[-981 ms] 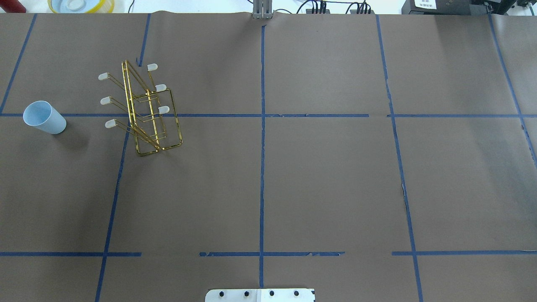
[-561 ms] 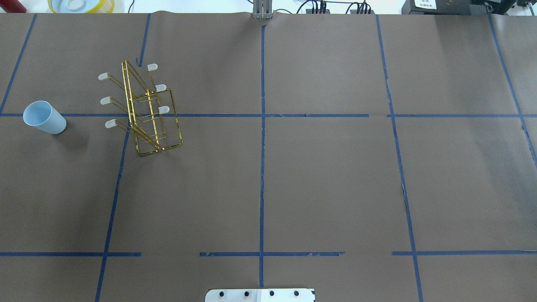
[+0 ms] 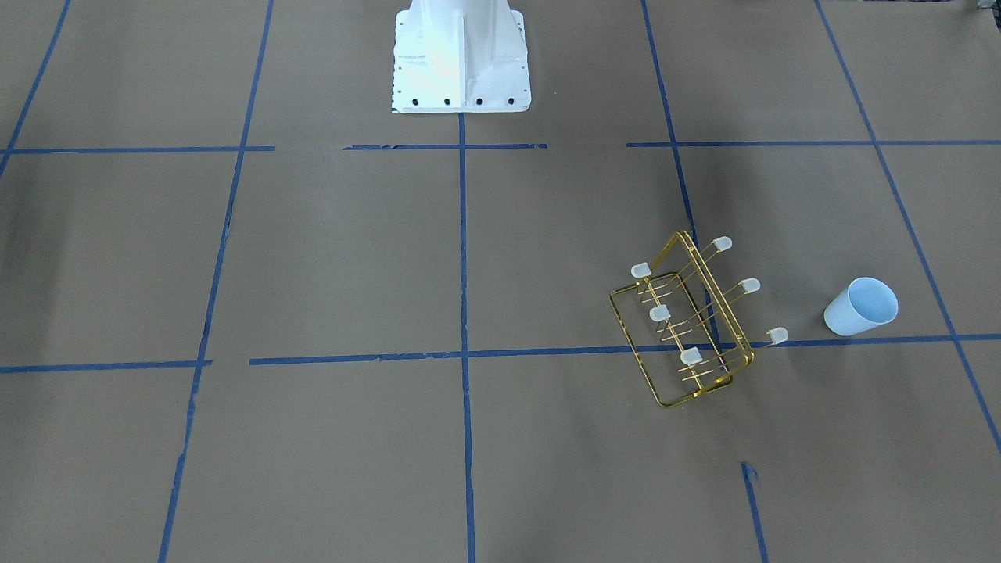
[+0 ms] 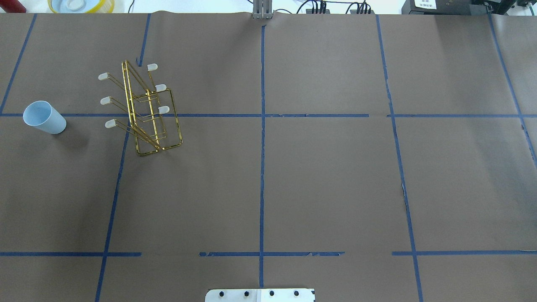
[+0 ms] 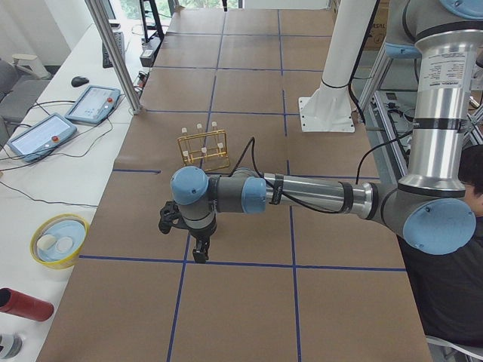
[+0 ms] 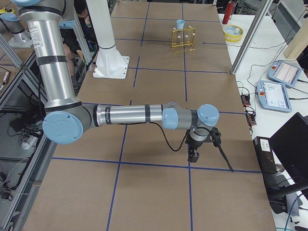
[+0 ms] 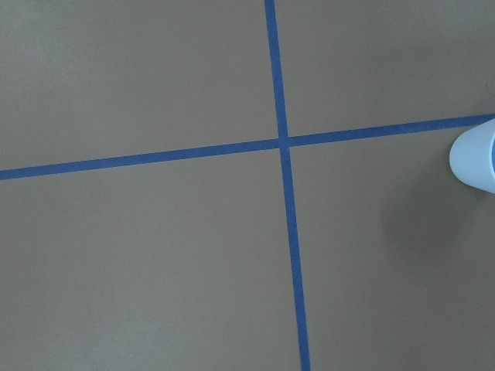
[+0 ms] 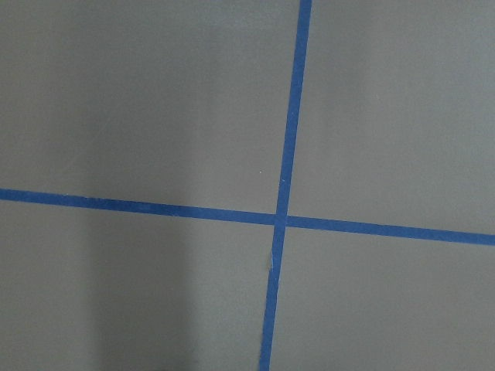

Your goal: Hang cup on cup holder

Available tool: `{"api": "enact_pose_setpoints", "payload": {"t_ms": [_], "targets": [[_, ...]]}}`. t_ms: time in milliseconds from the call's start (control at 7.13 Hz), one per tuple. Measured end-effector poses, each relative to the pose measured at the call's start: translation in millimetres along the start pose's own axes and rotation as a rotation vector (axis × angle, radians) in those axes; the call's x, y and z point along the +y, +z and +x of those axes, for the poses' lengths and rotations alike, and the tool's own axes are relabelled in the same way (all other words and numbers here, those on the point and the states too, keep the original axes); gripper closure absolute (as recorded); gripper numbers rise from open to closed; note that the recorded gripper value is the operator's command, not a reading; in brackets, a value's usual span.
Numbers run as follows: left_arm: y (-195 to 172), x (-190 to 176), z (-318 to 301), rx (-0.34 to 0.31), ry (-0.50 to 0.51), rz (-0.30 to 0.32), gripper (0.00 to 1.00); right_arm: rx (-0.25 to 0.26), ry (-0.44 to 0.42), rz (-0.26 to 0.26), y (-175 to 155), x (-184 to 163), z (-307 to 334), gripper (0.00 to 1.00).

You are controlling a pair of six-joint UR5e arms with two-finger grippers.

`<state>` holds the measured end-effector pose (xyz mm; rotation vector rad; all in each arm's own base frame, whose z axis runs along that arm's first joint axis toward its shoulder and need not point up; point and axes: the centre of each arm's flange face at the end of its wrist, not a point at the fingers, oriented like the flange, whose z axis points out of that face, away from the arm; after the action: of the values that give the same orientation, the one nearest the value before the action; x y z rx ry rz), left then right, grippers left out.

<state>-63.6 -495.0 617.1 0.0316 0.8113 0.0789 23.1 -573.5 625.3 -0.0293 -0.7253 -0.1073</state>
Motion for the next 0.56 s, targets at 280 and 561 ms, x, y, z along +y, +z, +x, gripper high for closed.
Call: {"api": "enact_pose_setpoints", "payload": {"t_ms": [280,561], "targets": [[-4.4,-4.3,4.7,0.004,0.011,0.011,0.0,0.0,0.001,0.0,0.0,0.0,0.1,0.0],[-13.4,-20.4,14.1,0.009,0.013,0.031,0.0,0.0,0.0,0.0,-0.2,0.0,0.2,0.0]]}}
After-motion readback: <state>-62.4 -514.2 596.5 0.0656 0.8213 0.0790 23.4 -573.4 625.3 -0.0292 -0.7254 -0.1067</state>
